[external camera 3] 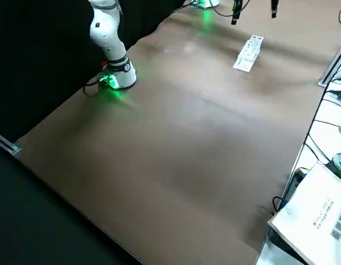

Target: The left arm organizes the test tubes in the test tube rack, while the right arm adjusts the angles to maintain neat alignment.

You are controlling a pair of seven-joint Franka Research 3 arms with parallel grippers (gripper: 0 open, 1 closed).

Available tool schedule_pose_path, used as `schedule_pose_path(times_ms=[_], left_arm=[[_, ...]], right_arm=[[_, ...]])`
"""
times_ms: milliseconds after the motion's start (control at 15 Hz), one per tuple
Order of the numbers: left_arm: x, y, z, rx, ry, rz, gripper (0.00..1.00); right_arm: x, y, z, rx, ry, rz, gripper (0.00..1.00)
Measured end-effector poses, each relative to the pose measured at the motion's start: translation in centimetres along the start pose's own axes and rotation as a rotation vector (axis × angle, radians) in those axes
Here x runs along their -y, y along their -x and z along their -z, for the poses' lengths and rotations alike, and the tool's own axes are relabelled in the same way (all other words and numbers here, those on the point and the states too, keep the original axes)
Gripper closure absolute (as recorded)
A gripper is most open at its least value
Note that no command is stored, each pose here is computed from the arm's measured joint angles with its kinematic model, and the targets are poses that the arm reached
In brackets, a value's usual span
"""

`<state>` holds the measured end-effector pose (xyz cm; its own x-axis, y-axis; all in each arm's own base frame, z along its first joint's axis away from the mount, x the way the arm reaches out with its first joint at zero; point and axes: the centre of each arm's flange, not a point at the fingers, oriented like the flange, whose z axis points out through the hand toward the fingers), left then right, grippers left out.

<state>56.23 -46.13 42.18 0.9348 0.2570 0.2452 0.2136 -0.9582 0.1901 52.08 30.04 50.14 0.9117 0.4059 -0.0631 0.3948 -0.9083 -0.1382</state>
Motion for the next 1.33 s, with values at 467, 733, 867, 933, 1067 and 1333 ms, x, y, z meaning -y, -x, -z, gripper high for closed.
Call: schedule_pose_path(times_ms=[467, 733, 867, 933, 1067, 1333], left_arm=[[8.7, -6.6, 9.8, 0.079, -0.141, -0.105, 0.0], [13.3, -8.6, 13.8, 0.141, -0.193, -0.182, 0.0], [15.7, -9.6, 15.4, 0.172, -0.201, -0.217, 0.0], [17.0, -10.3, 16.2, 0.185, -0.193, -0.231, 0.0], [19.6, -11.6, 17.5, 0.208, -0.177, -0.261, 0.0], [23.5, -13.1, 19.1, 0.251, -0.182, -0.318, 0.0]], right_arm=[[10.1, -3.8, -9.2, -0.064, -0.015, -0.08, 0.0], [10.4, -6.5, -11.0, -0.172, -0.039, -0.113, 0.05], [10.6, -7.2, -11.7, -0.209, -0.05, -0.12, 0.25], [10.9, -7.3, -12.4, -0.205, -0.049, -0.12, 0.36], [11.5, -7.5, -13.8, -0.194, -0.047, -0.123, 0.56], [13.4, -7.4, -15.9, -0.166, -0.104, -0.214, 0.93]])
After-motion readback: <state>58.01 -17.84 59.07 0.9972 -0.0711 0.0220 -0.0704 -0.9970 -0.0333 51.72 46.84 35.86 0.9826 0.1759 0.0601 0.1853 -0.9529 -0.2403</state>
